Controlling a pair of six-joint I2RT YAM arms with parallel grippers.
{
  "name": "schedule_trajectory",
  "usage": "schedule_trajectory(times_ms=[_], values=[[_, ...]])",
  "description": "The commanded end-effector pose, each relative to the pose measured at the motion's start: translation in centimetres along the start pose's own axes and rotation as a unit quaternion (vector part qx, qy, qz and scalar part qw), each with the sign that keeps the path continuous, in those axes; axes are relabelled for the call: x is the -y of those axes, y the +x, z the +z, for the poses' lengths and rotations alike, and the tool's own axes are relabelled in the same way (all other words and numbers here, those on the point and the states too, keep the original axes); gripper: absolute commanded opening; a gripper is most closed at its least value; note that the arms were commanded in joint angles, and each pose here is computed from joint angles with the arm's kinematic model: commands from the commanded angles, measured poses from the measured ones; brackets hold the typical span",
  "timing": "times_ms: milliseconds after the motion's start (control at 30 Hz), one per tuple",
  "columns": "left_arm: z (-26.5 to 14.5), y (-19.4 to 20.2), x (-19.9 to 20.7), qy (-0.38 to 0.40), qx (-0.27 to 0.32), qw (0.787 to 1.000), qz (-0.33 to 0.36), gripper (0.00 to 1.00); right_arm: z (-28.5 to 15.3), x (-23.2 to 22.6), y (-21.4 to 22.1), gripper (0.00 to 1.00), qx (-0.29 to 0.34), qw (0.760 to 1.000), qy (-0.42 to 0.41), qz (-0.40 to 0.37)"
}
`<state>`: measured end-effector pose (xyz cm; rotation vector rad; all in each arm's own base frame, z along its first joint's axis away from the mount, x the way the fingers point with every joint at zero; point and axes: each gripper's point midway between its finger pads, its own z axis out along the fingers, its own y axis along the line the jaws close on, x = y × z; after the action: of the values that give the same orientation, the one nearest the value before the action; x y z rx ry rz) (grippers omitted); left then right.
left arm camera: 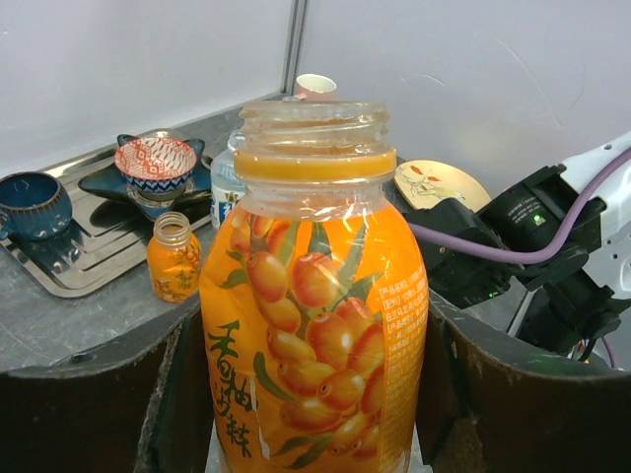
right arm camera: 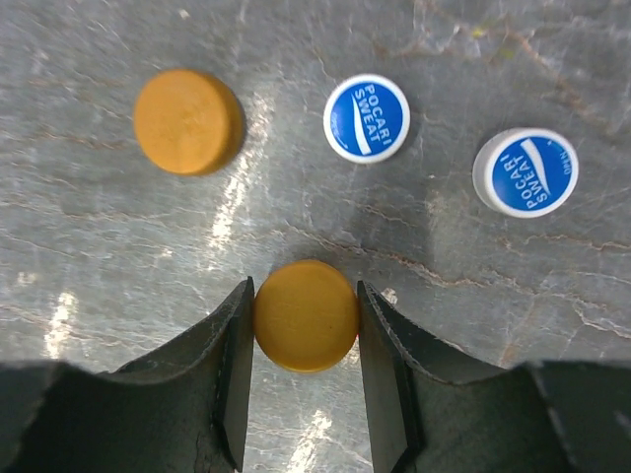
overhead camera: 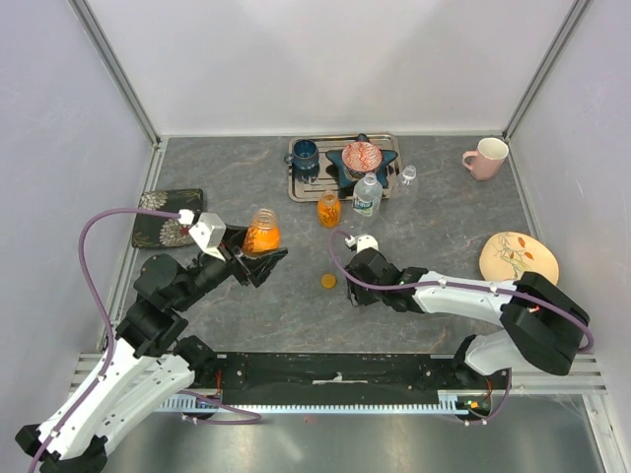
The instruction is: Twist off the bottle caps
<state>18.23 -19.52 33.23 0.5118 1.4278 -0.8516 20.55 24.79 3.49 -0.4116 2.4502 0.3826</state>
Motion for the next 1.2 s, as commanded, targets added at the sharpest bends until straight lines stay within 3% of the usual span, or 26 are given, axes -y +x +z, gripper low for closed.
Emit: schedule_trajectory(times_ms=[0, 100, 367, 567, 667, 767, 933, 1033, 1167], values=[[0.1, 0.0, -0.3, -0.005, 0.006, 1.000, 0.010, 0.11, 0.8, -0.6, 0.0, 0.00, 0.006, 1.000, -0.010, 0.022], [0.1, 0.1, -0.3, -0.005, 0.005, 1.000, 0.008, 0.12, 1.0, -0.4, 0.3, 0.03, 0.000, 1.000, -0.005, 0.021], [0.1, 0.4, -0.4, -0.005, 0.002, 1.000, 0.007, 0.13, 0.0, -0.4, 0.2, 0.53, 0.001, 1.000, -0.005, 0.026], [0.3, 0.4, -0.3, -0.001, 0.002, 1.000, 0.008, 0.15, -2.1, -1.6, -1.4, 0.71, 0.025, 0.999, -0.024, 0.026], [0.4, 0.5, -0.3, 0.000, -0.002, 1.000, 0.008, 0.15, -3.9, -2.4, -3.2, 0.74, 0.046, 0.998, -0.038, 0.024], [0.6, 0.5, -0.4, -0.002, -0.004, 1.000, 0.012, 0.15, -8.4, -3.5, -8.2, 0.74, 0.120, 0.991, -0.058, 0.029], [1.8, 0.8, -0.4, 0.011, -0.023, 0.999, 0.030, 0.18, -19.7, -3.2, -19.3, 0.77, 0.295, 0.952, -0.055, 0.063], [3.2, 1.2, 0.6, 0.054, -0.046, 0.997, 0.041, 0.18, -24.0, -5.6, -23.3, 0.79, 0.329, 0.937, -0.101, 0.054], [4.2, 1.3, 5.1, 0.200, -0.075, 0.976, 0.036, 0.18, -26.7, -10.0, -25.6, 0.84, 0.333, 0.921, -0.199, 0.034]])
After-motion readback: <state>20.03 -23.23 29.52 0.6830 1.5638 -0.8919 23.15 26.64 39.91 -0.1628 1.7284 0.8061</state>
